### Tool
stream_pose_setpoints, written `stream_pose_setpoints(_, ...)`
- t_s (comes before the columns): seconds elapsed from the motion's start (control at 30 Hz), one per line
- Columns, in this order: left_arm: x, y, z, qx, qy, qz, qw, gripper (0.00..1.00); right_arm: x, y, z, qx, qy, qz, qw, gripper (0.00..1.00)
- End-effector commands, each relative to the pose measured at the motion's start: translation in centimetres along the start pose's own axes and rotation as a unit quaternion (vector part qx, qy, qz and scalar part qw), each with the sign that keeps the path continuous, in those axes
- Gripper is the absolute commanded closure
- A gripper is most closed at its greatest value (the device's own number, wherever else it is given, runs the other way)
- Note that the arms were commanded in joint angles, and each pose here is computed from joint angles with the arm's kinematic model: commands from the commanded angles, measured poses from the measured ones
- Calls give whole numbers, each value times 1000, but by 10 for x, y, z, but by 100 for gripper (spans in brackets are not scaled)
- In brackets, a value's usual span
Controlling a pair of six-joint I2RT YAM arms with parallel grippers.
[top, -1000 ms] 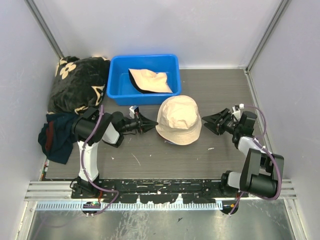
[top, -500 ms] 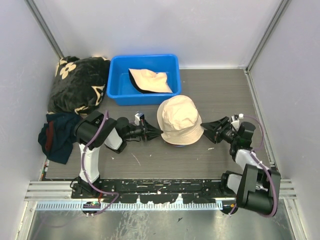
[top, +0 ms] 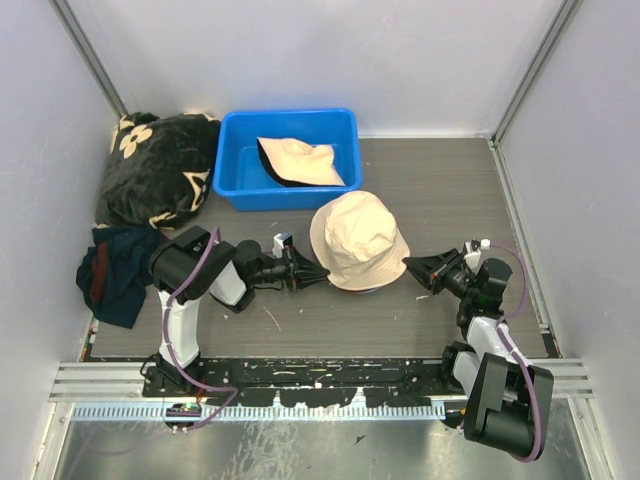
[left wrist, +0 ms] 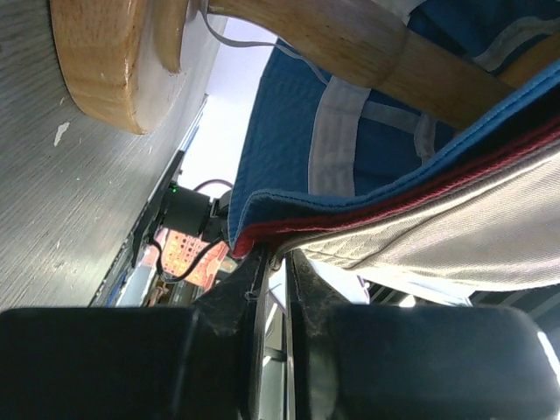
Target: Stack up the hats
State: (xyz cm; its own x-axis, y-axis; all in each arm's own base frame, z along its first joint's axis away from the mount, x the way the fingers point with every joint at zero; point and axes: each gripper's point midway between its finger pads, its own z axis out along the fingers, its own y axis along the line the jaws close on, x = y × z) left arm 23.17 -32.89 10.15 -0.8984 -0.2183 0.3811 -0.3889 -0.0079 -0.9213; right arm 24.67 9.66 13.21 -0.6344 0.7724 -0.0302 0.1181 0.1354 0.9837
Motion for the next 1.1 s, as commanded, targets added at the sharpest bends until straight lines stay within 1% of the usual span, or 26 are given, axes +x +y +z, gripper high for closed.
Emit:
stream_pose_setpoints(0.0, 6, 10, -1, -11, 2, -1, 1000, 79, -4, 7, 0, -14, -6, -22, 1000, 87)
stream_pose_setpoints(0.07, 6, 7, -1, -8, 0, 1, 1000, 74, -6, 6, 1, -10, -6, -23, 1000, 95)
stream_pose_setpoints(0.13, 5, 3, -3, -3, -2, 4, 1000, 66, -8, 5, 3, -8, -6, -23, 1000, 99)
stream_pose_setpoints(0.27, -6, -10, -18, 13, -22, 11, 1000, 56, -13, 1, 6, 3, -7, -25, 1000, 99)
stream_pose_setpoints(0.4, -28, -23, -43, 29, -52, 16, 998, 52, -15, -3, 8, 8, -1, -23, 1000, 99)
stream_pose_setpoints(0.5, -43, -34, -52, 40, -59, 27, 997, 51, -18, -1, 10, 8, 1, -27, 1000, 99)
stream_pose_setpoints(0.67, -58, -63, -42, 64, -43, 61, 995, 48, -23, 5, 14, 6, 7, -32, 999, 99)
stream_pose_setpoints(0.77, -64, -72, -36, 70, -30, 82, 994, 48, -25, 8, 15, 3, 8, -33, 999, 99)
stream_pose_setpoints(0.93, -72, -71, -28, 67, -13, 103, 992, 46, -27, 10, 15, 2, 9, -32, 999, 99)
stream_pose_setpoints(1.07, -80, -60, -28, 60, -20, 105, 992, 46, -28, 11, 16, 0, 8, -27, 1000, 99)
